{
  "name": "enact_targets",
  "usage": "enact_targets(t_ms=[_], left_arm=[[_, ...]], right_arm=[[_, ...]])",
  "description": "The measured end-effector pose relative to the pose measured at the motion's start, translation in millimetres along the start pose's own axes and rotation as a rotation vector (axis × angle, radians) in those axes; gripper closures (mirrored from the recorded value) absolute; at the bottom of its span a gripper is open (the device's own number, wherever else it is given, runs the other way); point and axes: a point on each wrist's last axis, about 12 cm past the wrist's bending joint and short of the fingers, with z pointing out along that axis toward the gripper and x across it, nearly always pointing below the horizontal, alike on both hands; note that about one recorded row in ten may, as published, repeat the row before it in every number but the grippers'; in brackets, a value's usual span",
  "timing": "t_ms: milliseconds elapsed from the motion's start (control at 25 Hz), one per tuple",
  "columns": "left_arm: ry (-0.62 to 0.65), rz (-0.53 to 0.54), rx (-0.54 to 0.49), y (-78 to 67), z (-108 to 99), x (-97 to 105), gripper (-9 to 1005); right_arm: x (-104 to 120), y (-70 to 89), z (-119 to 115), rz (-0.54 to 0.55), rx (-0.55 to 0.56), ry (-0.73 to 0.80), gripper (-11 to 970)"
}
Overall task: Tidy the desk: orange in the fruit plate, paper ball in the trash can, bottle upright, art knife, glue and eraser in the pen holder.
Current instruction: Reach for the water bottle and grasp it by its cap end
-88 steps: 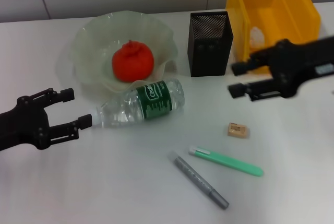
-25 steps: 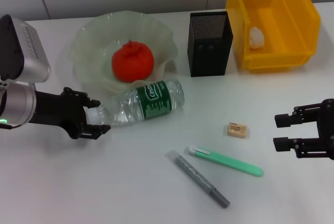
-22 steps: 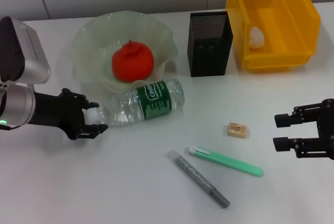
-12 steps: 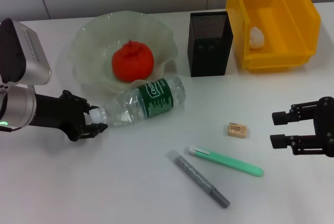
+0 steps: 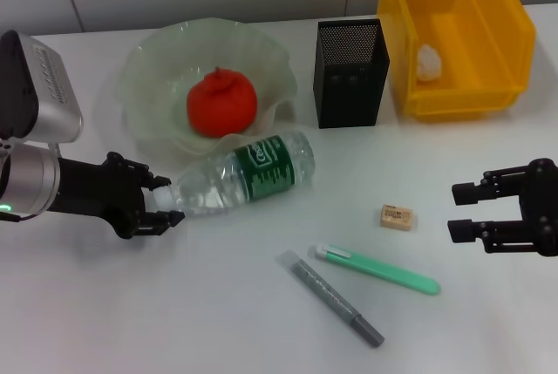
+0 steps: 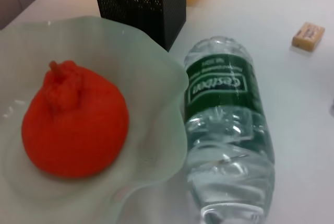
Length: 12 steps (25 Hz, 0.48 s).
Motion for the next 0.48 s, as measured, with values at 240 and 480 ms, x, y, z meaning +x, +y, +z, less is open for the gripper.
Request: enact_targets(t_ms=[240, 480], left_arm=[[-0.003, 0.004, 0.003, -0.4, 0.7, -1.1, 448], [-0.01, 0.001, -0.005, 0.5, 0.6, -1.8, 354]], right_arm=[[0.4, -0.9, 0.5, 0.003, 0.004, 0.0, 414], [-0.5, -1.5, 0.6, 0.0, 0.005, 0.001, 414]])
